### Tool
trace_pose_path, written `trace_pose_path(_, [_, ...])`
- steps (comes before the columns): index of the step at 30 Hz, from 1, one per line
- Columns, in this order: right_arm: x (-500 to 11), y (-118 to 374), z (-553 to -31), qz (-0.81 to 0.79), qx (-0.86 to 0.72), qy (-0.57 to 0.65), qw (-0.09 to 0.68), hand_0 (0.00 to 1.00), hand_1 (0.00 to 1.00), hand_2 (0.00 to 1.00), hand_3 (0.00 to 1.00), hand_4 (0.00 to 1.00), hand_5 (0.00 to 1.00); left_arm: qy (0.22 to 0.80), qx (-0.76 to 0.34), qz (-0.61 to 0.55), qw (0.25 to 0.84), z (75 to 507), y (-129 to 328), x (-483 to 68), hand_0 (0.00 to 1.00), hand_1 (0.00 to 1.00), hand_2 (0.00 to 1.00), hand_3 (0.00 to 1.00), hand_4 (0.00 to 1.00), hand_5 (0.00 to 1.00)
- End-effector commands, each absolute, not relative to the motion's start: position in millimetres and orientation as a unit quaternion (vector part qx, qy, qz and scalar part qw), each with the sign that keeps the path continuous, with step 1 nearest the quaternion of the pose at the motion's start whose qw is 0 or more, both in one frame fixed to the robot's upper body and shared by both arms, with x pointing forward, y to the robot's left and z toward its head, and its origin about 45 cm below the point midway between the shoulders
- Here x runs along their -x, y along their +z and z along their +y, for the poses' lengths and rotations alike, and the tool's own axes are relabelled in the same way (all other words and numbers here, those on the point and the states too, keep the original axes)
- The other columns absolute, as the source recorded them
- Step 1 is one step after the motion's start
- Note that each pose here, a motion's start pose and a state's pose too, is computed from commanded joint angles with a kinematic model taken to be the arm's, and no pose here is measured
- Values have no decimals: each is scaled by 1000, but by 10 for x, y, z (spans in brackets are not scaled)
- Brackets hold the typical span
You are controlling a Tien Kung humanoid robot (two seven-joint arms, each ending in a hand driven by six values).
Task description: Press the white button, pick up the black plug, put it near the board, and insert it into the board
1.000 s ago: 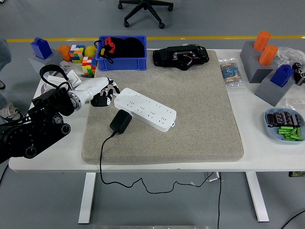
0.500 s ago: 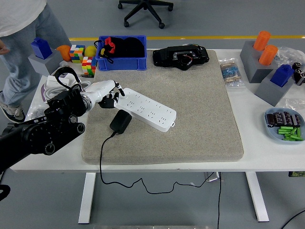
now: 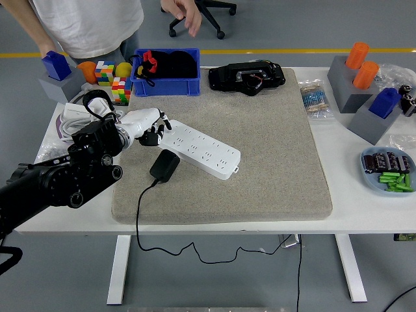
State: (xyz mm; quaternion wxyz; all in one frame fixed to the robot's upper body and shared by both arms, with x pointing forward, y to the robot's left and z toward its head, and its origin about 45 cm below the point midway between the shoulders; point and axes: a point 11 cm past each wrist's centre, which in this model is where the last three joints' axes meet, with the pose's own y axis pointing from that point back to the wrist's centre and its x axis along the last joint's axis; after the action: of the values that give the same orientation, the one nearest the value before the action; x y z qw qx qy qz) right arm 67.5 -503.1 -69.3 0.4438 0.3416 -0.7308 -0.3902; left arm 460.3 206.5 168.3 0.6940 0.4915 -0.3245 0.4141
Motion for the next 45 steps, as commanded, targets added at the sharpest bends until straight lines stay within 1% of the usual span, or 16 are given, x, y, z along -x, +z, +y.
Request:
trace_pose_path(9, [-688, -690, -5033, -728, -345, -388, 448, 597, 503, 510, 532, 653, 340, 401, -506, -335, 686, 2041, 1639, -4619, 27, 20, 130, 629, 96, 2])
trace_pose_path(18, [-705, -676, -5054, -725, -348, -383, 454, 598, 502, 510, 532, 653, 340, 401, -511, -346, 678, 1996, 1661, -4678, 26, 20, 130, 629, 101, 2])
trace_pose_path(31, [-685, -675, -5063, -724, -348, -383, 457, 599, 506, 511, 532, 653, 339, 379, -528, -352, 673, 1964, 1584, -4652, 24, 21, 131, 629, 107, 2])
trace_pose_path(40, [-694, -671, -5066, -724, -349, -382, 457, 600, 507, 512, 531, 652, 337, 372, -538, -345, 673, 1987, 1506, -4618, 22, 21, 131, 626, 116, 2])
trace_pose_path(45, [-674, -677, -5062, -724, -347, -384, 457, 599, 504, 511, 535, 652, 337, 376, -530, -348, 676, 1976, 1547, -4623, 21, 22, 130, 626, 117, 2])
